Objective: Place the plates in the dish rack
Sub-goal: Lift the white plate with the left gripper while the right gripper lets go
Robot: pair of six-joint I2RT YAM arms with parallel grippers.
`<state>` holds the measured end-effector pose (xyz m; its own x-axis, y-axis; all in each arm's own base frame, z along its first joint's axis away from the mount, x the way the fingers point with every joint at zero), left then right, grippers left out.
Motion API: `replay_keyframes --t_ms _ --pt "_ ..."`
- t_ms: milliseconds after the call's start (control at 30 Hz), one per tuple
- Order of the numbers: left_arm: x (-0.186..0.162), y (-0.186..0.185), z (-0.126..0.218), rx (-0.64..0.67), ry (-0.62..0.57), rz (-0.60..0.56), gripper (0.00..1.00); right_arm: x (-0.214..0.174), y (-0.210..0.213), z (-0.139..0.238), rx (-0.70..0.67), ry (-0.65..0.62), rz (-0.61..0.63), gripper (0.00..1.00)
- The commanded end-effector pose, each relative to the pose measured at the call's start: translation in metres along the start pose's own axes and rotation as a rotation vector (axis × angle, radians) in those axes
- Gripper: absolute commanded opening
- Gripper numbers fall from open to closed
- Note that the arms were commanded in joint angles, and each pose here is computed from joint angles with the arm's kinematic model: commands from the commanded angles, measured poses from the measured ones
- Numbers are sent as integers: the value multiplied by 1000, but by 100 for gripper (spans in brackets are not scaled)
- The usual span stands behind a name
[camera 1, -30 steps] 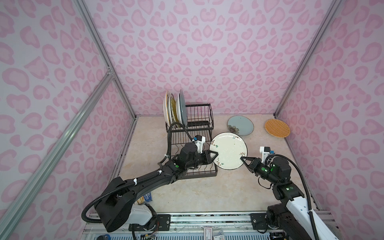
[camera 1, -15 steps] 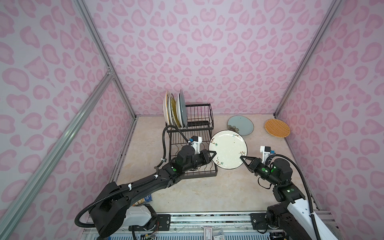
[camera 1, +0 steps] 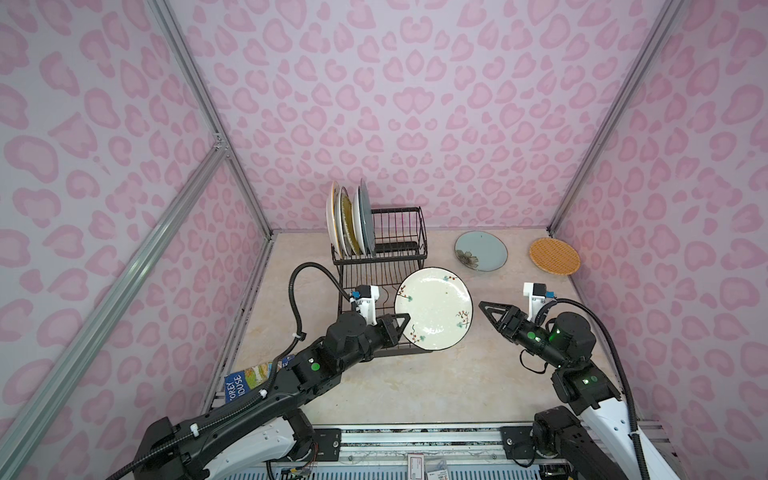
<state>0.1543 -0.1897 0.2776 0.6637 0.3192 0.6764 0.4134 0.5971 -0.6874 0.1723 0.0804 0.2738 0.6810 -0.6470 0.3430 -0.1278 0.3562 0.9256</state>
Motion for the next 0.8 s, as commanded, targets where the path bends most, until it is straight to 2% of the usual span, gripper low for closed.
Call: replay_keyframes --t_ms 0,167,500,767 --pt "14 -7 23 20 -92 -57 4 6 5 -2 -39 -17 94 76" --pt "31 -22 63 40 -157 -111 3 15 5 -17 -68 0 173 97" --pt "104 -84 106 94 -282 -254 3 18 -3 -45 36 36 244 97" --pt "162 -123 98 310 -408 -347 3 3 -13 -62 123 104 299 97"
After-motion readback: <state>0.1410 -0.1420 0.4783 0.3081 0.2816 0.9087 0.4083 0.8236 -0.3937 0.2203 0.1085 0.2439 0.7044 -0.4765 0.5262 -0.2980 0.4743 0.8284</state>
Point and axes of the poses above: each gripper's point midway between its finger pads, its own z axis back along the fingers, its own y axis along the line the jaws close on, x = y × z, the point moved 10 cm from there along z, back along the fingers, and after that the axes turned 10 degrees about -z, right-handed, at the moved point
